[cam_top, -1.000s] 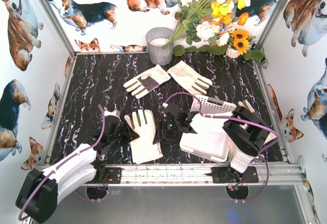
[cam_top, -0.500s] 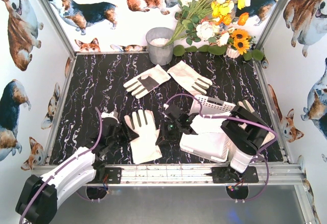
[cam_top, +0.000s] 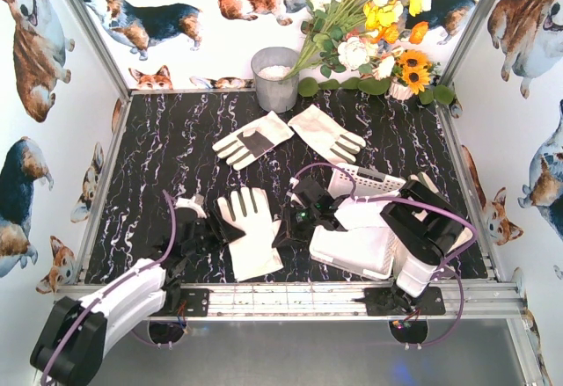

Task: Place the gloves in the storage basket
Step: Pick up the glove from the center of the board.

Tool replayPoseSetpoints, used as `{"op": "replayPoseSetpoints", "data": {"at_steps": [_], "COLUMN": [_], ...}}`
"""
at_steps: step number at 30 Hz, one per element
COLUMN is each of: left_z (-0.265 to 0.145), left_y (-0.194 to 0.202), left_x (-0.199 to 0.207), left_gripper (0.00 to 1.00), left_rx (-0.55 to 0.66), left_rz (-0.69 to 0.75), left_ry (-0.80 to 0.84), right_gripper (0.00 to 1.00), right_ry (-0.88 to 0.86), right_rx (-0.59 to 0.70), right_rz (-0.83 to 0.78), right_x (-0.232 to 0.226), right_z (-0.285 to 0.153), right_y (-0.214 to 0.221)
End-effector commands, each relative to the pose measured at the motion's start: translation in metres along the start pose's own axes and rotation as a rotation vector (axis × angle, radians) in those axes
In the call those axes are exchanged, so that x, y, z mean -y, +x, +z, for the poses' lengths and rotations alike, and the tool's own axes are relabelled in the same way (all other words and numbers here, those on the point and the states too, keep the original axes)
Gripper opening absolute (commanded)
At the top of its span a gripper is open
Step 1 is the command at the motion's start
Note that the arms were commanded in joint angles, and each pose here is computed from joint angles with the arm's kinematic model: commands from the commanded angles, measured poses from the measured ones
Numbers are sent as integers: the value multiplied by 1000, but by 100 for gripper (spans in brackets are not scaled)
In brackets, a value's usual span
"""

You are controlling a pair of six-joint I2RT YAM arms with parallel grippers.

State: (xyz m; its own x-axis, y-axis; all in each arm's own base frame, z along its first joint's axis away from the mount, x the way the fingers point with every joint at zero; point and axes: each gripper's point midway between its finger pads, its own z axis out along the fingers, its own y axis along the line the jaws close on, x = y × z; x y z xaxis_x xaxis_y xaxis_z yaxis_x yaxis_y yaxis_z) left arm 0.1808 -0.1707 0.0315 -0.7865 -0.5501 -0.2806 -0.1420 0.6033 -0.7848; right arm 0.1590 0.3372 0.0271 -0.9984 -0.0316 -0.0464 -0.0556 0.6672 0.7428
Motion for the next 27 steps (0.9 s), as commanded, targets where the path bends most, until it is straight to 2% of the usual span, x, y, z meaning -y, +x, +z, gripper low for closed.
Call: {"op": "replayPoseSetpoints", "data": {"at_steps": [1,5,10,14,17,20,27], "left_z": [2,9,15,19,19,18,-2], "left_y": [-4,4,1,1,-2,-6,-26], "left_x": [25,34,50,54,58,58,43], "left_gripper": [39,33,33,27,16,0,0], "left_rx": [9,-78,-88,-101,-89,-77,18], "left_rz": [-16,13,26,32,35,49,114], "left_ry": [153,175,228,244,255,226,33], "right_gripper": [0,0,0,0,0,0,0], "right_ry": [-18,-24,-33,-40,-35,-30,-49], "right_rx": [16,9,13,12,7,5,33], "right_rz": [-11,-11,-15,-23,-30,-29,-77], "right_x": [-2,-4,-9,-13,-13,-11,-29], "right_z": [3,6,5,3,2,3,-14], "right_y": [-6,-8,-10,-11,-10,-10,-15]}}
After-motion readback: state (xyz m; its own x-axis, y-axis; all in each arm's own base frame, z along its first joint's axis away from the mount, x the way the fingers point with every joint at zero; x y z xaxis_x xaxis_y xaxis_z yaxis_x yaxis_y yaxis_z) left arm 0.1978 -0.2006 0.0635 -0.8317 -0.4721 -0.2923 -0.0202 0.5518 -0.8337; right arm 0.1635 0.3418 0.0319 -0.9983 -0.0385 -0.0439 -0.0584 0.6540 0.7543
